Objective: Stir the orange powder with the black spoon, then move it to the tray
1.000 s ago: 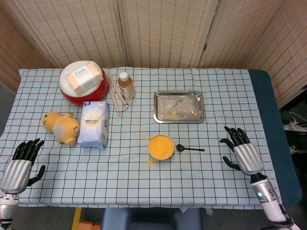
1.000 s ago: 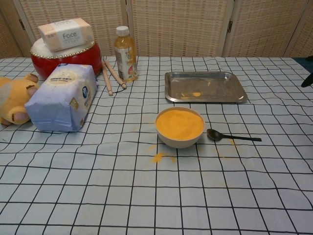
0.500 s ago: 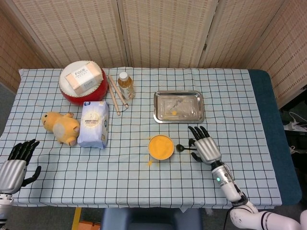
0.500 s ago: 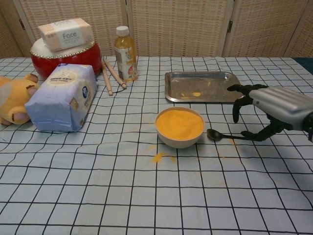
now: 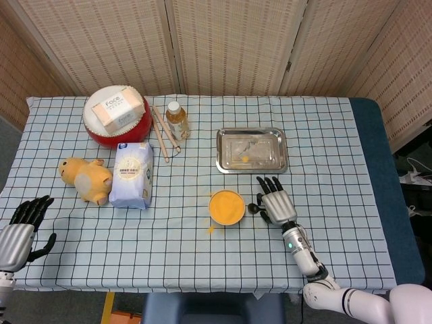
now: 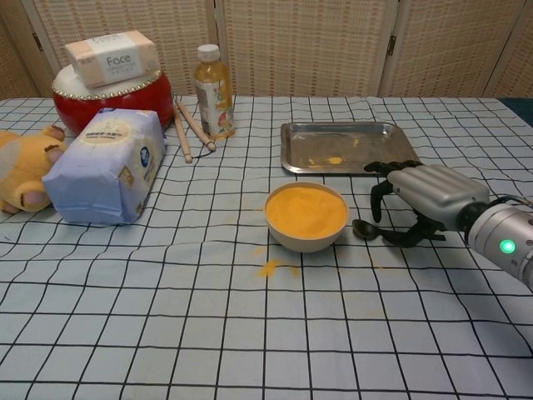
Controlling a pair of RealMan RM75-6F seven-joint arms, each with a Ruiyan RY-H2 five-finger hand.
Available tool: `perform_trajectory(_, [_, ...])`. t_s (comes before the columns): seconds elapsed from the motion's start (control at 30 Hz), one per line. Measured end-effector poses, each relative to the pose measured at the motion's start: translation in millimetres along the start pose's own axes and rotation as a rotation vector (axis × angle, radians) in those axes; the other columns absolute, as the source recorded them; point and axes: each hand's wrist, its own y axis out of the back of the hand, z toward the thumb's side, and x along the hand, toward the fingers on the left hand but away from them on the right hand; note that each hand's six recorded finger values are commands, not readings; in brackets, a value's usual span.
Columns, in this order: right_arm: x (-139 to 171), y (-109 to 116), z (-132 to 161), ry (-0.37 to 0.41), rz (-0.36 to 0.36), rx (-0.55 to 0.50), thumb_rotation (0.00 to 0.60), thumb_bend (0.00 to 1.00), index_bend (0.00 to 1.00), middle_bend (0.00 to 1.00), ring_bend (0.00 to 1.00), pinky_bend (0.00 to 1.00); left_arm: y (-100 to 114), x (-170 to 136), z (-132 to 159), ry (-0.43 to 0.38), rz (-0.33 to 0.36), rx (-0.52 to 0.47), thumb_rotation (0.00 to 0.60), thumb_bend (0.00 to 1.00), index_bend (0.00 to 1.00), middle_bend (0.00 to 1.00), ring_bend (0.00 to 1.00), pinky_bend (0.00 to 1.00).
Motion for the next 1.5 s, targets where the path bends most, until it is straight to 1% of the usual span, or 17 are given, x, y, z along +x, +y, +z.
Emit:
perform_trajectory(0.3, [0, -4, -3, -0.014, 0.013, -0.004, 0.6, 0.3, 0.54, 0.0, 0.0, 0.01, -3, 1, 2, -0.01, -0.013, 0.006, 0.6, 0.46, 0.0, 0.0, 0.0, 0.03])
perform_trajectory(0.73, [-2, -8, -4, -0.03, 0.036, 0.001, 0.6, 0.3, 0.53, 0.0, 0.0, 0.01, -1, 0, 2, -0.018, -0.011, 0.0, 0.6, 0.46, 0.0, 0.0, 0.0, 0.03])
perform_trajectory(0.97, [-1, -5, -3, -0.027, 0.026, -0.012, 0.6, 0.33, 0.58, 0.0, 0.0, 0.01, 0, 0, 2, -0.022, -0.007, -0.002, 0.6, 0.47, 0.0, 0.0, 0.0, 0.03])
perform_trajectory(1.1, [1, -1, -4, -0.027, 0.016, -0.016, 0.6, 0.33, 0.61, 0.0, 0.0, 0.01, -1, -1, 3, -0.024, -0.009, -0.002, 0.6, 0.47, 0.0, 0.0, 0.0, 0.03])
perform_trajectory(1.23, [4, 6, -5, -0.024, 0.001, -0.025, 0.6, 0.33, 0.61, 0.0, 0.0, 0.01, 0, -1, 3, -0.024, -0.007, -0.002, 0.6, 0.47, 0.0, 0.0, 0.0, 0.03])
perform_trajectory(1.5, [14, 39, -2, -0.004, -0.074, -0.065, 0.6, 0.33, 0.6, 0.0, 0.0, 0.01, -1, -1, 4, -0.027, -0.01, -0.002, 0.6, 0.47, 0.0, 0.0, 0.0, 0.03])
